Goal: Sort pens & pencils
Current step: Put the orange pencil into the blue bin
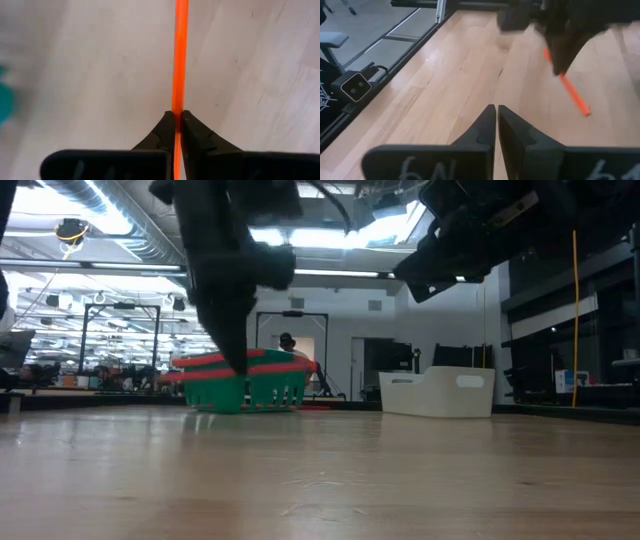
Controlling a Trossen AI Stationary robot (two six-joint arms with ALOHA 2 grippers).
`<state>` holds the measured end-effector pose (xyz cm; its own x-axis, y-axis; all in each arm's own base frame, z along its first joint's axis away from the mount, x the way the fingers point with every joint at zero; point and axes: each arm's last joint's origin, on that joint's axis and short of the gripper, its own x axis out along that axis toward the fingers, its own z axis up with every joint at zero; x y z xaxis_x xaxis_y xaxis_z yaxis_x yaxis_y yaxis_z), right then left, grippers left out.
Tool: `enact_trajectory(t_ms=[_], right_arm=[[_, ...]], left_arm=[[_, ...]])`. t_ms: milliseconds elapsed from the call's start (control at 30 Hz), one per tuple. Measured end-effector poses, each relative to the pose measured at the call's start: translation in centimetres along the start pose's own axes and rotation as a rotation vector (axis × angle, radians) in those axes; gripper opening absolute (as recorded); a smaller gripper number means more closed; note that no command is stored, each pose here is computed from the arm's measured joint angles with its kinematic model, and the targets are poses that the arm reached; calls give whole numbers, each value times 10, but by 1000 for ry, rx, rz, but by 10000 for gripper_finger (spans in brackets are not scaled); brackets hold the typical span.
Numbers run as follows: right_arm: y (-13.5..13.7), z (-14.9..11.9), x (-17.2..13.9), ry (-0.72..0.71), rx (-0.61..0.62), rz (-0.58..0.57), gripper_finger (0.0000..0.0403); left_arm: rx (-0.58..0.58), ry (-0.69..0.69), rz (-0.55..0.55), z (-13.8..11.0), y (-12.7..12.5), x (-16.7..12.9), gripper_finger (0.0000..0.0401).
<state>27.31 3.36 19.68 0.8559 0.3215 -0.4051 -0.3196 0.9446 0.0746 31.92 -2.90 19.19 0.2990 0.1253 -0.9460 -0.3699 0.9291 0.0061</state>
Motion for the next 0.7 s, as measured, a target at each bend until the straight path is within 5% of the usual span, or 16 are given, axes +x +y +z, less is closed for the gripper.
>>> enact_trajectory(t_ms=[400,700], right_arm=[[0,-2,0,19,12,7,21],[0,-2,0,24,26,10,21]], left_arm=[[7,-259,155,-9,9,-67,5],[5,-352,287,-14,9,-81,4]])
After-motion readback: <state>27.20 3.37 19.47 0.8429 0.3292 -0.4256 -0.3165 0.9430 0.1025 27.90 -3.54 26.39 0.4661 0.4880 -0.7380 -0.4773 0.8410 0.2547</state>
